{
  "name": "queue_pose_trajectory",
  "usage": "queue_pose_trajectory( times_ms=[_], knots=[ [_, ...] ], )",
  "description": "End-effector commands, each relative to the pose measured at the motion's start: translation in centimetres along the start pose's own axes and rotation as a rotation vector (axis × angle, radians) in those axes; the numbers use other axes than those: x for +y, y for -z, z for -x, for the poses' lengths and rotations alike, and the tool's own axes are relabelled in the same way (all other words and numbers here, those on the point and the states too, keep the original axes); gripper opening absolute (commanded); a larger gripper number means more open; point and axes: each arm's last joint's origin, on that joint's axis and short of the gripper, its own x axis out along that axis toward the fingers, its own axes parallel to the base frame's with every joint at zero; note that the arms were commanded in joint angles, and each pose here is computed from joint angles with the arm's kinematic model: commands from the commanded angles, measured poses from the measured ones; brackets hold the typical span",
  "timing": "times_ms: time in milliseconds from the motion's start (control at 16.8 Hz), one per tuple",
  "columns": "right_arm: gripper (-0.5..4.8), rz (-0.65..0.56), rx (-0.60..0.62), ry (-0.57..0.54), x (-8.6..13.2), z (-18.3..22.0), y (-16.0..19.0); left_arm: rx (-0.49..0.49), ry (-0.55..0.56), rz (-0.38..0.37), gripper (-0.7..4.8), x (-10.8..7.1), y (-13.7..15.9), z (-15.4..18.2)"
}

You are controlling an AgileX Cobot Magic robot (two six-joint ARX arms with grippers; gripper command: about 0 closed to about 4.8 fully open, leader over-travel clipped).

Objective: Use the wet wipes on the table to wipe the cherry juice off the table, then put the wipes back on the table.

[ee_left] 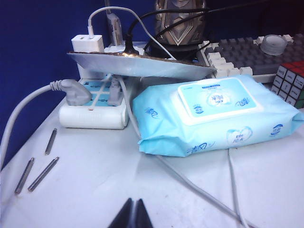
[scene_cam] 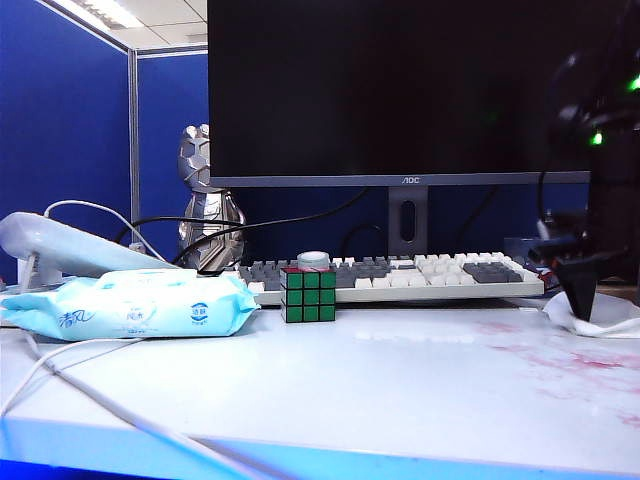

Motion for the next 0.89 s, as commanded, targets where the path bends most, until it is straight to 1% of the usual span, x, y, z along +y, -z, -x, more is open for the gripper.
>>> queue_pose_trajectory(
  times_ms=[59, 119, 178, 238, 297, 357, 476, 595, 773, 892],
  knots=[
    [2.54, -0.009, -0.006, 0.041, 0.0, -0.7, -0.1, 0.012, -0.004, 0.0, 0.23, 0.0, 0.1, 0.0],
    [2.14, -0.011, -0.006, 0.052, -0.1, -0.7, -0.2, 0.012, -0.004, 0.0, 0.23, 0.0, 0.1, 0.0],
    [1.27, -0.009, -0.003, 0.052, -0.1, -0.7, -0.1, 0.012, -0.004, 0.0, 0.23, 0.0, 0.1, 0.0],
    [-0.01, 0.008, 0.024, 0.045, 0.0, -0.7, 0.1, 0.012, -0.004, 0.0, 0.23, 0.0, 0.1, 0.0],
    [-0.01, 0.023, 0.051, 0.02, 0.2, -0.6, 0.4, 0.012, -0.004, 0.0, 0.23, 0.0, 0.1, 0.0],
    [-0.01, 0.066, 0.078, -0.077, 0.7, -0.6, 0.7, 0.012, -0.004, 0.0, 0.23, 0.0, 0.1, 0.0],
    [-0.01, 0.114, 0.107, -0.21, 1.6, -0.4, 1.0, 0.012, -0.004, 0.0, 0.23, 0.0, 0.1, 0.0],
    [-0.01, 0.206, 0.146, -0.327, 3.8, 0.0, 1.6, 0.012, -0.004, 0.0, 0.23, 0.0, 0.1, 0.0],
    [-0.01, 0.352, 0.173, -0.399, 7.2, 0.7, 2.5, 0.012, -0.004, 0.0, 0.23, 0.0, 0.1, 0.0],
    [-0.01, 0.472, 0.176, -0.426, 10.9, 1.6, 3.5, 0.012, -0.004, 0.0, 0.23, 0.0, 0.1, 0.0]
  ],
)
